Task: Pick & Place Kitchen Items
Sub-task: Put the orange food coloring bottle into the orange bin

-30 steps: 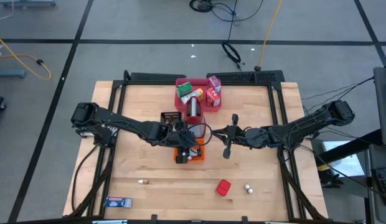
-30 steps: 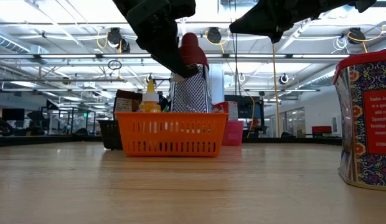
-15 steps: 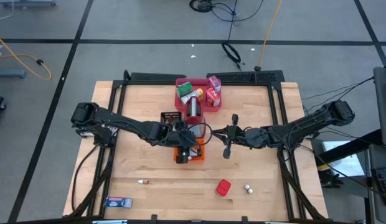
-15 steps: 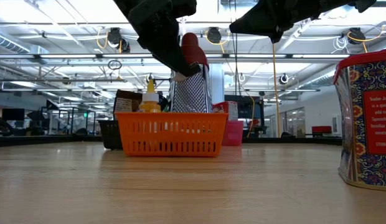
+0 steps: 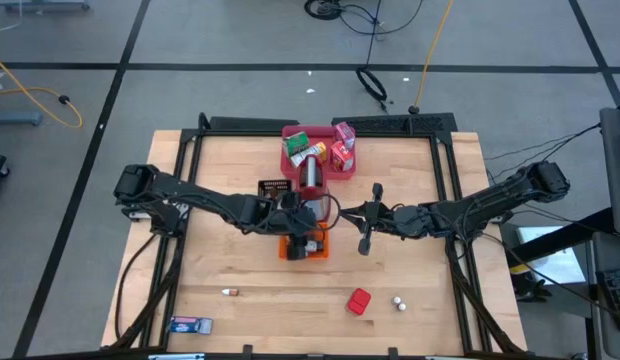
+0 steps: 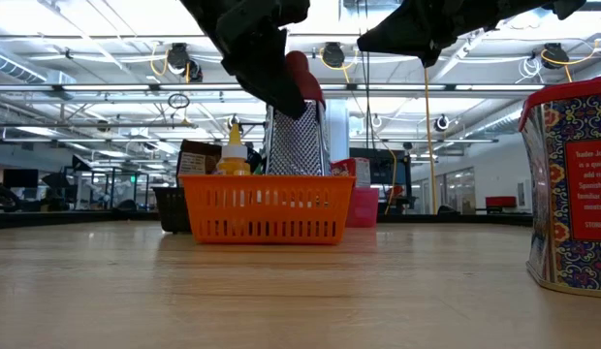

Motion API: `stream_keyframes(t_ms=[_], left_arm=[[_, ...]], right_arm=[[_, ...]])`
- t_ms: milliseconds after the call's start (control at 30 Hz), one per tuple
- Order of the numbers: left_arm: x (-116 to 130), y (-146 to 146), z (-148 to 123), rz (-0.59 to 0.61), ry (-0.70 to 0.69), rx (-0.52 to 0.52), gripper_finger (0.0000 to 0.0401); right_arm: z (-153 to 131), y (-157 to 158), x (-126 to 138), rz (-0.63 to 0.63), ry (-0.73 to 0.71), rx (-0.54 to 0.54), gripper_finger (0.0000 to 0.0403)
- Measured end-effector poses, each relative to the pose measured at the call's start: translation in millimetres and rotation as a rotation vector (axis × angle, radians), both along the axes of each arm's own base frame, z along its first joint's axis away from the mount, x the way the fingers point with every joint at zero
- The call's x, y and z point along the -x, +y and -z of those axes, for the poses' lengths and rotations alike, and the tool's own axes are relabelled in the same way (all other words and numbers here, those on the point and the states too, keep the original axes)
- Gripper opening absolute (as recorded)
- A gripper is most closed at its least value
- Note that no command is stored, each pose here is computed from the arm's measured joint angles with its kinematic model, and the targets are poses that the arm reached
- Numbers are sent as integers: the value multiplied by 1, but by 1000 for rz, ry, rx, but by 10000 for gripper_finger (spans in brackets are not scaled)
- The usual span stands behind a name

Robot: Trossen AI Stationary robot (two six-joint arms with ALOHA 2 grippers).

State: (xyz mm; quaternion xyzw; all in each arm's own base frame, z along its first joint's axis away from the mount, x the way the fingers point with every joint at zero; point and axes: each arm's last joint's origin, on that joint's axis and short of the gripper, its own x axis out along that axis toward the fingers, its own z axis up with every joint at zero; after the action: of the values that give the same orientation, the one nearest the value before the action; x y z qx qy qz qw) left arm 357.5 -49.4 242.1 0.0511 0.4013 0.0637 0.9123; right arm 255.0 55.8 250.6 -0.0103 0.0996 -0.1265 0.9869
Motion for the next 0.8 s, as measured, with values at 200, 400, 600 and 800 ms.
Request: stream_keyframes(t_ms=[200, 400, 600, 800], left_arm=[[-1, -1, -1, -15, -13, 19, 250], [0, -2, 0, -27, -7, 76, 253], [9, -17, 6, 75, 111, 210, 253], [30, -39, 15, 100, 310, 273, 253]], right_arm=[[0, 0, 0, 0, 1, 0, 18], [1, 0, 0, 0, 7, 2, 18], [1, 0, 0, 0, 15, 4, 18], [1, 0, 0, 0, 15, 4, 18]])
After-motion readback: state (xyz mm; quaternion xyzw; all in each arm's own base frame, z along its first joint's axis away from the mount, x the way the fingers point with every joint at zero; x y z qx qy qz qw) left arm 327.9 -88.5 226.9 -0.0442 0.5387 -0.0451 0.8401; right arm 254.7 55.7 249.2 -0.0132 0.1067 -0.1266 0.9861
